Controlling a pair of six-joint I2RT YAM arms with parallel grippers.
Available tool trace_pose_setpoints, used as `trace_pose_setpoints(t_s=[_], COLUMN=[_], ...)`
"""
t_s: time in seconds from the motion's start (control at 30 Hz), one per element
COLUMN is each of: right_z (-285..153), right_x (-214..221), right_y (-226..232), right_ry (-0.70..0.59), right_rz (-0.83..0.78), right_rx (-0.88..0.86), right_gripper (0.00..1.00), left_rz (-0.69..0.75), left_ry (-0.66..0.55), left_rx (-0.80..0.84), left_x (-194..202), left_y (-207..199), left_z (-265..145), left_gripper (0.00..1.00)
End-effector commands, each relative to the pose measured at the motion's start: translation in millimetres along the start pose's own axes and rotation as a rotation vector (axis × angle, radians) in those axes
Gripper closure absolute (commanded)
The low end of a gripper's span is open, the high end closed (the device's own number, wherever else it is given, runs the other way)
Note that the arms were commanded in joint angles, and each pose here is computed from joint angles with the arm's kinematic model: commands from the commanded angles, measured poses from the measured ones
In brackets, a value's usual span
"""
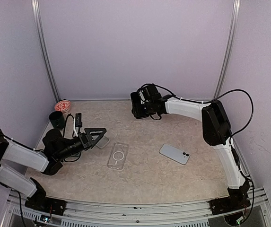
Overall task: Put the phone into the phone case
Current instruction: Place the phone with the phone case at the center of the board.
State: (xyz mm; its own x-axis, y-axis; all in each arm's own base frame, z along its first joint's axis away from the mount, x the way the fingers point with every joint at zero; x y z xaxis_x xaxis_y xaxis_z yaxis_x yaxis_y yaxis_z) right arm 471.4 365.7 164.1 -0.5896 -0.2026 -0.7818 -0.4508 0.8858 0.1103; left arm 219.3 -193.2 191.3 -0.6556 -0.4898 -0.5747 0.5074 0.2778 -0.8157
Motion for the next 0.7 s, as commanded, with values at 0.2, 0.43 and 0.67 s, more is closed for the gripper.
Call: trace_pose_setpoints(t_s=[0.2,0.43,0.67], right_z=[31.4,48.0,51.8], right_x=[1.3,21.4,28.4], right_y=[-9.3,-12.2,-13.3], right_ry=[-0.062,-0.018,-0.001], right_rz=[0.132,0.156,0.163], right_rx=[-0.035,-0.039,-0.040], right_gripper=[0.29,0.27,0.21], left_rz=[0.054,0.120,0.157], left_ry=[-0.030,-0.064,-0.114], left_rx=[-0.040,-0.104,-0.122], left_x=[-5.2,-15.6,-28.0], left_y=[-13.9,-29.3,-43.0], left_z=[-1.2,0.6,-5.6], left_gripper=[0.01,0.01,0.01])
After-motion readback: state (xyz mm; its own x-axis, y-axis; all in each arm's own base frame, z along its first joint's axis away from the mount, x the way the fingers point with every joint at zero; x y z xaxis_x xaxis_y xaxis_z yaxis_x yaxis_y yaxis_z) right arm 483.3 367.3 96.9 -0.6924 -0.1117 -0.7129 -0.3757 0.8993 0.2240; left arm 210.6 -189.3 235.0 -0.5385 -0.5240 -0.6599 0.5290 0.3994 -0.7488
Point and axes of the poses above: each gripper's point midway between its finger pads, its own z axis out along the fingers, its own y axis along the line the jaws close on, x = y × z, the point moved 8 cm from there along -z, back along the fingers, and after that the axes turned 4 degrees about -z, right-handed, at the moved point
